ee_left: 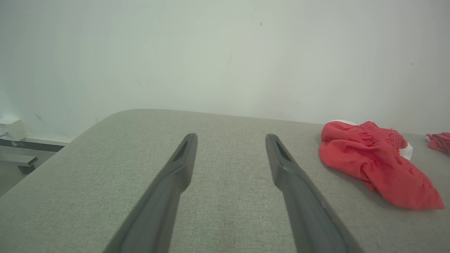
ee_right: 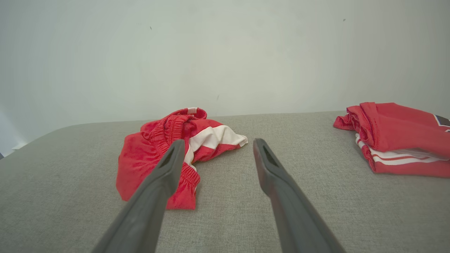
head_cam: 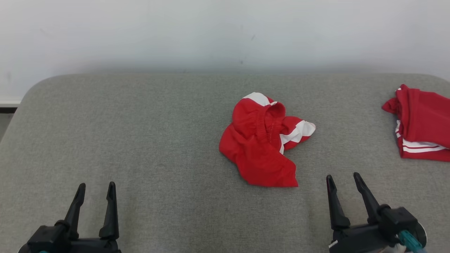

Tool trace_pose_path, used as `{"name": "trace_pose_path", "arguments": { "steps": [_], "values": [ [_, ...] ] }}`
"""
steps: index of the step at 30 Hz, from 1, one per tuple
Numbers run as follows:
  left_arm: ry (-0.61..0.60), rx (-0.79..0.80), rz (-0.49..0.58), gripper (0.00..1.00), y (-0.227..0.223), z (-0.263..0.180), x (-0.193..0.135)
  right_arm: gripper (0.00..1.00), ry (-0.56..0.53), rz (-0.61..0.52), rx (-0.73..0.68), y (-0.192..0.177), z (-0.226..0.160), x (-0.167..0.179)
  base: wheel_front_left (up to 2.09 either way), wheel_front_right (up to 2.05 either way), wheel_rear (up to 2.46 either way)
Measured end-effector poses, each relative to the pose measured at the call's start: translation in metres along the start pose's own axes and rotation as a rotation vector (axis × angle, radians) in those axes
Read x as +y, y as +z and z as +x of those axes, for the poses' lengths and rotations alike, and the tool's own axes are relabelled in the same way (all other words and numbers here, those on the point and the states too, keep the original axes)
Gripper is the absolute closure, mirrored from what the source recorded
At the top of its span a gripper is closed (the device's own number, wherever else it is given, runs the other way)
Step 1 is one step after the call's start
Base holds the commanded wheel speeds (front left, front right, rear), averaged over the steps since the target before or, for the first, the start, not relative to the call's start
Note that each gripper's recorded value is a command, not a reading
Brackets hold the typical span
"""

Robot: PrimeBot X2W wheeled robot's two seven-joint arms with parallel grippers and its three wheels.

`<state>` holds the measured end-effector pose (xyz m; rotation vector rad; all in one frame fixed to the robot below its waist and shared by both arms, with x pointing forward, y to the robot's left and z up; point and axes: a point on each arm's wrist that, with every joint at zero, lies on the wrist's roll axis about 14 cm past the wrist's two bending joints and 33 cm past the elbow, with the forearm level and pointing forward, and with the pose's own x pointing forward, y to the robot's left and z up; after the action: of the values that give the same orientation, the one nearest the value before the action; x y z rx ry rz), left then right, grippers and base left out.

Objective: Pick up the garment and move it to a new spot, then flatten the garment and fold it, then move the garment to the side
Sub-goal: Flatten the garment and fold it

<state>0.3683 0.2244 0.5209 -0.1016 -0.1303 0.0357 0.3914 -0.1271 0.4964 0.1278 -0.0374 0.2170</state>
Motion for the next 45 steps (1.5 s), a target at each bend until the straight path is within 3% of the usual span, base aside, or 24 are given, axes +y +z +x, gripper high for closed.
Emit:
{"name": "trace_pose_path", "arguments": {
  "steps": [12,24,25,26,33,45],
  "values": [
    [0.067,0.018,0.001,0.0,-0.004,-0.005,0.021,0.0,0.122,-0.06,0.135,-0.036,0.05,0.021,0.0,0.0,0.0],
    [0.119,0.047,0.01,0.0,-0.01,-0.015,0.039,0.0,0.146,-0.014,0.339,-0.101,0.071,0.03,0.0,0.0,0.0],
    [0.122,0.05,0.012,0.0,-0.011,-0.015,0.04,0.36,0.149,-0.003,0.352,-0.106,0.071,0.033,0.0,0.0,0.0],
    [0.124,0.052,0.013,0.0,-0.011,-0.015,0.041,0.99,0.153,0.007,0.361,-0.109,0.071,0.036,0.0,0.0,0.0],
    [0.115,0.06,0.017,0.0,-0.014,-0.012,0.04,1.0,0.151,0.02,0.311,-0.095,0.081,0.035,0.0,0.0,0.0],
    [0.027,0.035,-0.011,0.0,-0.009,-0.004,0.01,1.0,-0.085,-0.029,0.12,-0.028,0.058,-0.064,0.0,0.0,0.0]
  ]
}}
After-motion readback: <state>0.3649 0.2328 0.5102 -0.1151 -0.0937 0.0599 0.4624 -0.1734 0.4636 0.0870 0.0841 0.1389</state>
